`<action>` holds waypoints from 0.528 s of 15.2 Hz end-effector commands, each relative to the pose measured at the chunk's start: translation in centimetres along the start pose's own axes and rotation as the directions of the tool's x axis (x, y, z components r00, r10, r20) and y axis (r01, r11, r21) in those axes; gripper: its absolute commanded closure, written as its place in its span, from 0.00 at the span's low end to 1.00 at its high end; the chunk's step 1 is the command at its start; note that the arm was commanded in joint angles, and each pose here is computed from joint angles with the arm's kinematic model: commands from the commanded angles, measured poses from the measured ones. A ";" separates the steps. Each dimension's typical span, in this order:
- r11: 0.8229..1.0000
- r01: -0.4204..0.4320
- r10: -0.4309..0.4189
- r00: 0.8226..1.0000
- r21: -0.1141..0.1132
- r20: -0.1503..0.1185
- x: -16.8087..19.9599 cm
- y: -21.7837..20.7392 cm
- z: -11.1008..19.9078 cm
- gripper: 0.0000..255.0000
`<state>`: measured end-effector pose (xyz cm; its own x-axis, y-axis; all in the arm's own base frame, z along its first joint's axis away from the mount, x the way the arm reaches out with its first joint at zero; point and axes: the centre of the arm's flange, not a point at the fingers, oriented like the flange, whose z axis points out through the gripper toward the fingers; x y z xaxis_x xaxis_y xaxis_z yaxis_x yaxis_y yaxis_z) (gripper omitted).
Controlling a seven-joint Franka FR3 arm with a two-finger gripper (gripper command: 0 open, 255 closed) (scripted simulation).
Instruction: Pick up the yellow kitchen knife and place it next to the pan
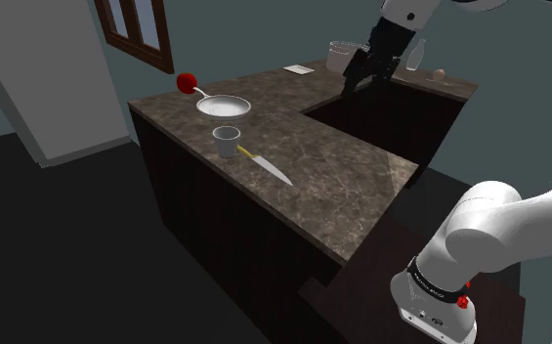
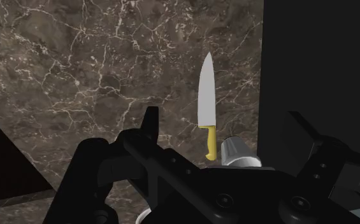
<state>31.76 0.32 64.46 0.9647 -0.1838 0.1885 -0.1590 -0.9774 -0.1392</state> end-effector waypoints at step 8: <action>1.000 0.027 -0.027 0.997 0.006 -0.075 2.6 -0.5 8.4 0.00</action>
<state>35.66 1.19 57.96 0.9538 -0.1674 0.2496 -0.1356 -0.9808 -0.1398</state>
